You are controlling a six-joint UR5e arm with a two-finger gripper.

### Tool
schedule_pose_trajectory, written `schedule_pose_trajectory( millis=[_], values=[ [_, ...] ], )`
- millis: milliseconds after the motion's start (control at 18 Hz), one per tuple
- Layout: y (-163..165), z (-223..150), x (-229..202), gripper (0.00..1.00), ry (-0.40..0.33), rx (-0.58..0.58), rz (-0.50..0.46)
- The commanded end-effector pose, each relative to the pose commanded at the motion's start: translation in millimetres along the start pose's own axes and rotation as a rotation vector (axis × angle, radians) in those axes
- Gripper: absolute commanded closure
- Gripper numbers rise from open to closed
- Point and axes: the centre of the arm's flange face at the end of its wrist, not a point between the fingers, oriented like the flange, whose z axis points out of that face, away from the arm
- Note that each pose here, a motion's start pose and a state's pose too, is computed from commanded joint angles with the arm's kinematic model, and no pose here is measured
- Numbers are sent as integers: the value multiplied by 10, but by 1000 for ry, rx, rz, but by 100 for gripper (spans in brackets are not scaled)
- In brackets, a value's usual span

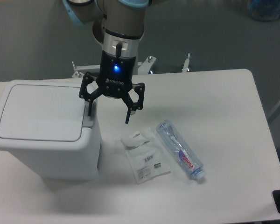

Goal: Open the trash can
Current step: 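Press down on the gray lid tab with the gripper to pop the lid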

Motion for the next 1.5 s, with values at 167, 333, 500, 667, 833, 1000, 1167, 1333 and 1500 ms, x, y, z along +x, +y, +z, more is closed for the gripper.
schedule_pose_trajectory(
  millis=[167, 333, 500, 667, 833, 1000, 1167, 1333, 1500],
  values=[
    [-17, 14, -14, 0, 1, -1, -1],
    [-16, 30, -22, 0, 0, -3, 2],
    [-10, 35, -23, 0, 0, -4, 4],
    [-3, 41, -24, 0, -1, -6, 5],
    [4, 55, -28, 0, 1, -9, 6],
    [8, 82, -40, 0, 1, -13, 4],
    [14, 87, -40, 0, 1, -15, 3],
    [18, 84, -37, 0, 1, -15, 3],
    [1, 68, -36, 0, 0, -11, 5]
  ],
)
